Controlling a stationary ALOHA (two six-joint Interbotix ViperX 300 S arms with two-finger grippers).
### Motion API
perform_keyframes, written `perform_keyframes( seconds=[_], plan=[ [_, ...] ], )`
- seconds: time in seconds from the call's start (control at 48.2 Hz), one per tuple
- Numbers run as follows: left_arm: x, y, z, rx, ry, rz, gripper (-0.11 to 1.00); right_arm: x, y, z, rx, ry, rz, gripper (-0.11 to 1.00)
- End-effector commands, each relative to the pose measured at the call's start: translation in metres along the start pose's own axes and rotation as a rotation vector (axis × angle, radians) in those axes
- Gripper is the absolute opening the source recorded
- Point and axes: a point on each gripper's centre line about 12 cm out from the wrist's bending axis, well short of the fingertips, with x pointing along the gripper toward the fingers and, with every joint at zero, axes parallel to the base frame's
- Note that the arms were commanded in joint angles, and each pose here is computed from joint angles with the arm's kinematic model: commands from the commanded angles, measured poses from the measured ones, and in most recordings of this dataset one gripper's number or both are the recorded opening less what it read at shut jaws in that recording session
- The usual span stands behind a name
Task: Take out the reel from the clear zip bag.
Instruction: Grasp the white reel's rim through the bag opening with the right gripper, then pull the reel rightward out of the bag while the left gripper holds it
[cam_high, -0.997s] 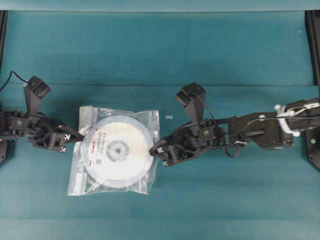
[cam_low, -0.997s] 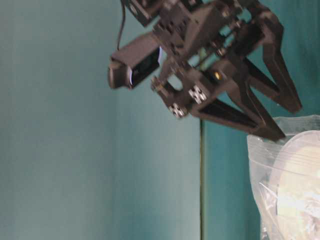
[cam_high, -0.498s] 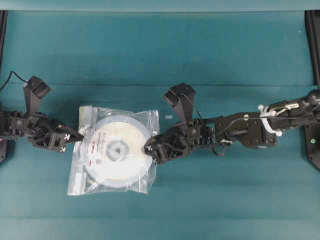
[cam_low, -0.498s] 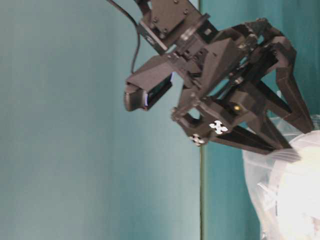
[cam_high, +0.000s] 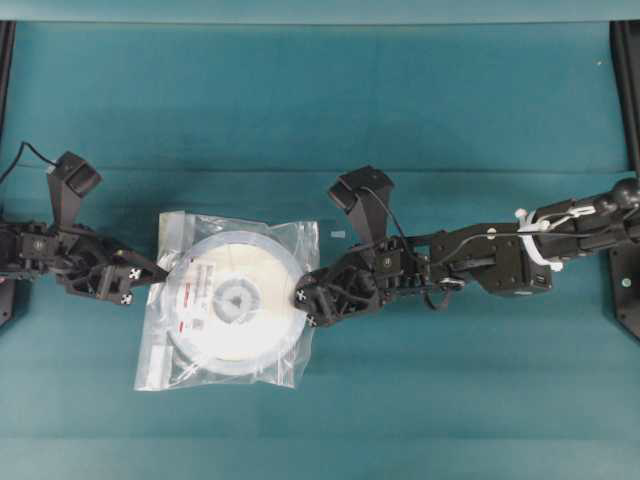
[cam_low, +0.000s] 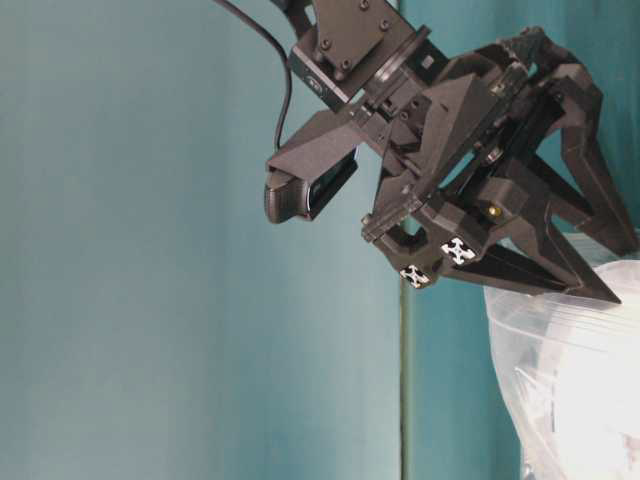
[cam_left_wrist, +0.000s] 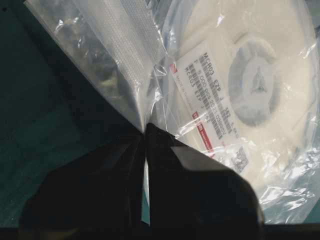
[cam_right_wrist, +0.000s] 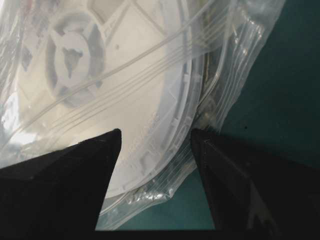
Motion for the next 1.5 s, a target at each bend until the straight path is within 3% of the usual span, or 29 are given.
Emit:
perform_keyframes(
  seconds=[0.0,0.415,0.623,0.727,0.851,0.976,1.474],
  plan=[
    [0.001,-0.003,0.002,-0.001,-0.008,-0.011,0.01,-0.004,0.005,0.003,0.013,-0.01,0.016,0.84],
    [0.002,-0.004,0.003,-0.002,-0.009,-0.014,0.01,0.01,0.013,0.01,0.012,-0.02,0.026,0.83],
    [0.003,-0.005,0.004,-0.002,-0.011,-0.017,0.01,0.011,0.008,0.009,0.018,-0.005,-0.004,0.8],
    [0.003,-0.005,0.004,-0.002,-0.011,-0.017,0.01,0.011,0.002,0.008,0.023,0.021,-0.055,0.68],
    [0.003,-0.005,0.004,-0.002,-0.011,-0.017,0.01,0.01,-0.005,0.006,0.027,0.045,-0.104,0.39],
    [0.003,-0.005,0.004,-0.002,-0.011,-0.017,0.01,0.009,-0.007,0.009,0.032,0.04,-0.107,0.15],
    [0.003,-0.005,0.004,-0.002,-0.01,-0.015,0.01,-0.005,-0.015,0.007,0.03,0.036,-0.109,0.15]
  ],
)
